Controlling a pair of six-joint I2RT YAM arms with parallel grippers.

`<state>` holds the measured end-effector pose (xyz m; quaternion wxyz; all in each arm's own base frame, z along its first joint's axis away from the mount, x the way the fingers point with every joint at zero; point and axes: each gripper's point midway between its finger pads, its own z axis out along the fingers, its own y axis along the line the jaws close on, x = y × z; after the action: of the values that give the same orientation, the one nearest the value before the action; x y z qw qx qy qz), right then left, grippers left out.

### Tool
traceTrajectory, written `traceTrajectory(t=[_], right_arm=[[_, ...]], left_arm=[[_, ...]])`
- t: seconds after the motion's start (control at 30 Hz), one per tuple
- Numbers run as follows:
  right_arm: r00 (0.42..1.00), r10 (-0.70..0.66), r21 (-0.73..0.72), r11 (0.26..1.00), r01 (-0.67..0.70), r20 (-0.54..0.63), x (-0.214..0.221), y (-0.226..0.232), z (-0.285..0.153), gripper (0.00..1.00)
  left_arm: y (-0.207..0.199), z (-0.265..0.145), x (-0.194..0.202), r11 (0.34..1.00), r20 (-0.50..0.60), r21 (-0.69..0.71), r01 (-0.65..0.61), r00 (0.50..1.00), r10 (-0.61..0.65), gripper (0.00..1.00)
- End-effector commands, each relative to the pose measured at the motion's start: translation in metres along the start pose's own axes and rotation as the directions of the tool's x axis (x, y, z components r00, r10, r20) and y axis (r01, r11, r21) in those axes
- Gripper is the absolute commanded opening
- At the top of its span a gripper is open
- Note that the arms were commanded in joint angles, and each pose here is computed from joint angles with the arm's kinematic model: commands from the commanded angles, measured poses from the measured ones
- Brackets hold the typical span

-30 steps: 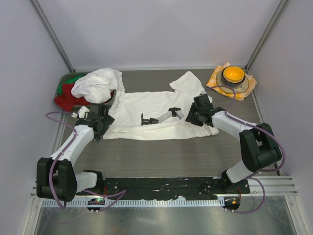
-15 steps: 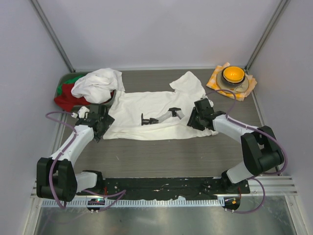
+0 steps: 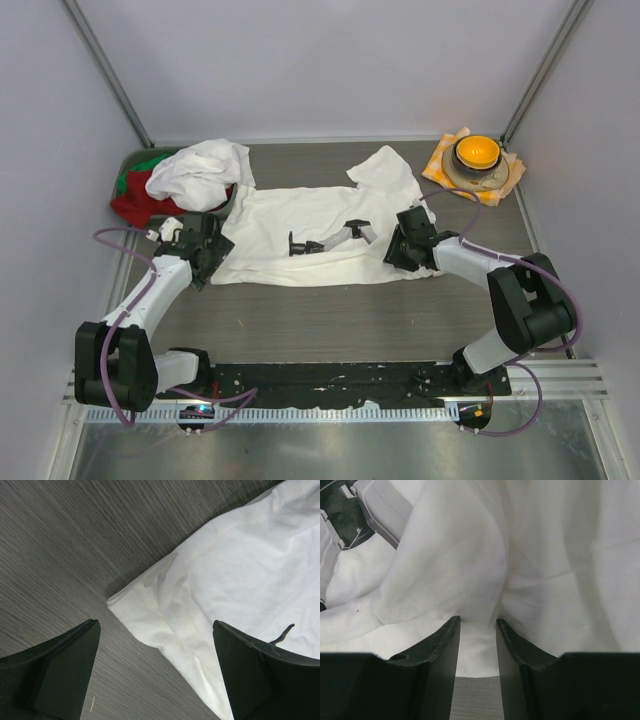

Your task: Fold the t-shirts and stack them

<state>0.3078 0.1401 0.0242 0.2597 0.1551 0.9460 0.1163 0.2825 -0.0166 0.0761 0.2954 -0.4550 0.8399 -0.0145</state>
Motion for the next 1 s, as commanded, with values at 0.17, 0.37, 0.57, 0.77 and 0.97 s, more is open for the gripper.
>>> traceTrajectory(t=[0.17, 0.37, 0.57, 0.77, 0.97], right_arm=[[0.999, 0.009, -0.019, 1.0, -0.008, 0.032, -0.008, 0.009, 0.007, 0.24], [0.999, -0.011, -0.01, 1.0, 0.011, 0.044, -0.016, 0.011, 0.001, 0.23], [0.995, -0.042, 0.02, 0.999, 0.04, 0.086, -0.029, 0.01, -0.011, 0.25], [0.996, -0.042, 0.038, 0.999, 0.039, 0.082, -0.028, 0.006, -0.004, 0.24], [0.996, -0.045, 0.041, 0.998, 0.042, 0.082, -0.028, 0.007, 0.001, 0.13]], left_arm=[[0.003, 0.003, -0.002, 1.0, 0.018, -0.015, -0.02, 1.0, 0.021, 1.0], [0.002, 0.004, -0.002, 1.0, 0.016, -0.015, -0.022, 1.0, 0.023, 1.0], [0.001, 0.006, 0.0, 1.0, 0.01, -0.011, -0.022, 1.0, 0.022, 1.0], [0.003, 0.007, 0.001, 1.0, 0.008, -0.014, -0.023, 1.0, 0.023, 1.0], [0.004, 0.006, -0.001, 0.999, 0.015, -0.019, -0.026, 1.0, 0.027, 1.0]])
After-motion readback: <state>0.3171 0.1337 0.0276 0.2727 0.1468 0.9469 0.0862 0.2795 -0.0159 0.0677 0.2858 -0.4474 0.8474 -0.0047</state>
